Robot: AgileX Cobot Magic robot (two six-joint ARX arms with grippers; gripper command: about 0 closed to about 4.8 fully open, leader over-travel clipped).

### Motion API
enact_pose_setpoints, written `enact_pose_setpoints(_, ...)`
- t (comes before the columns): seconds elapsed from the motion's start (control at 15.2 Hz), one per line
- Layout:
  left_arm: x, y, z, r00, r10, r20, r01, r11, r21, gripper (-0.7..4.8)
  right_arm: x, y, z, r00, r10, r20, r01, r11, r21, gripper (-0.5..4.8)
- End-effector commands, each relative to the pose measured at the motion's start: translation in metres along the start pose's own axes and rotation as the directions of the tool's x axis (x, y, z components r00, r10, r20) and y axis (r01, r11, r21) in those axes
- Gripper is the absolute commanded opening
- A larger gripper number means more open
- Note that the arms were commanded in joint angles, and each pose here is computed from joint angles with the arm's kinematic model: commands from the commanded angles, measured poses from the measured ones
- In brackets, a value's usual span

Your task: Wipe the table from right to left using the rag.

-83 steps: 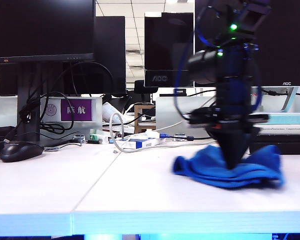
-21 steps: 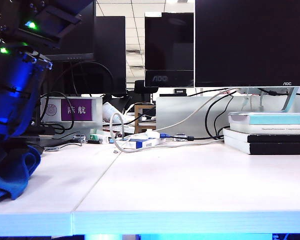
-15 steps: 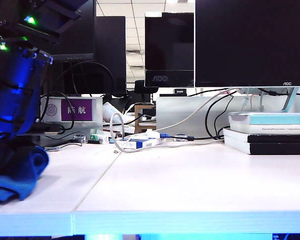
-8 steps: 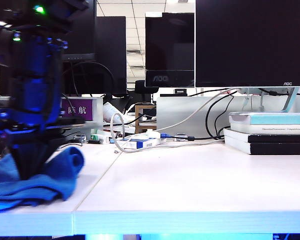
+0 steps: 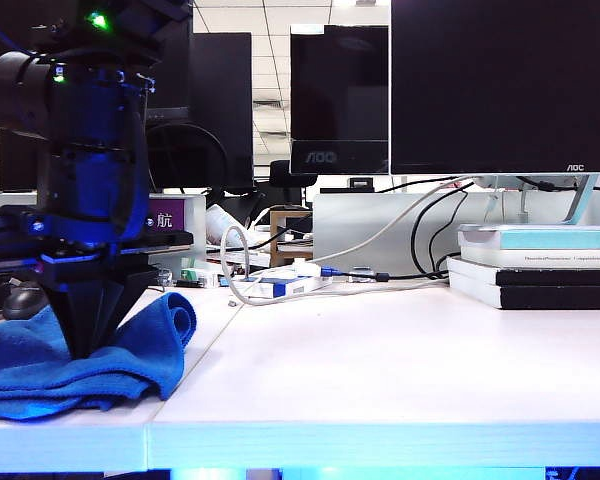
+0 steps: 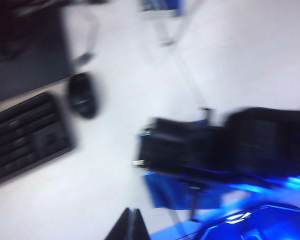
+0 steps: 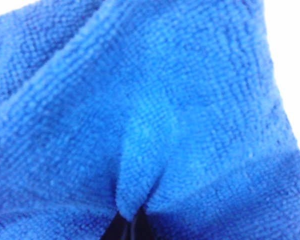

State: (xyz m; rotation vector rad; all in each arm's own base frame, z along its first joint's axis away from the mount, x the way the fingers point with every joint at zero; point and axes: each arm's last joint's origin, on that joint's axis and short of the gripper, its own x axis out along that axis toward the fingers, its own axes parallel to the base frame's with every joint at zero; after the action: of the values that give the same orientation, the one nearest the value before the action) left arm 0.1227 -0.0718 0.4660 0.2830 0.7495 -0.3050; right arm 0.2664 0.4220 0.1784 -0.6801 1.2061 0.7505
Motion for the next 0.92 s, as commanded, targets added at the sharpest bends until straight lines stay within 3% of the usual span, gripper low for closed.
enact_pose_setpoints(0.07, 0.006, 0.022, 0.000, 0.999, -0.023, -0.024, 0.021, 0.996, -0.085, -0.05, 0.022, -0.004, -0.016, 0.984, -0.042, -0.172, 0.040, 0.999, -0.014, -0.06)
enact_pose_setpoints(0.2, 0.023, 0.040, -0.003, 0.998, -0.047, -0.036, 0.040, 0.983, -0.180, -0.05, 0.022, -0.004, -0.016, 0.985, -0.041, -0.167, 0.041, 0.999, -0.009, -0.06)
enact_pose_setpoints(0.33, 0.042, 0.053, -0.012, 0.996, -0.028, -0.084, 0.008, 0.974, -0.226, -0.05, 0.022, -0.004, -0.015, 0.986, -0.040, -0.163, 0.040, 0.999, -0.006, -0.06)
enact_pose_setpoints(0.46, 0.081, 0.067, -0.030, 0.981, -0.168, -0.093, 0.134, 0.945, -0.298, -0.05, 0.021, -0.003, -0.015, 0.987, -0.033, -0.157, 0.033, 0.999, -0.004, -0.05)
enact_pose_setpoints(0.66, 0.115, 0.082, -0.059, 0.966, -0.222, -0.137, 0.156, 0.913, -0.376, -0.05, 0.021, -0.001, -0.013, 0.989, -0.012, -0.145, 0.012, 1.000, 0.000, -0.05)
enact_pose_setpoints(0.79, 0.127, 0.092, -0.075, 0.966, -0.205, -0.159, 0.125, 0.904, -0.409, -0.05, 0.021, -0.001, -0.012, 0.991, -0.002, -0.133, 0.002, 1.000, 0.002, 0.44)
enact_pose_setpoints(0.92, 0.136, 0.097, -0.084, 0.965, -0.218, -0.148, 0.134, 0.889, -0.438, -0.05, 0.021, 0.000, -0.010, 0.993, 0.032, -0.115, -0.031, 0.999, 0.007, 0.54)
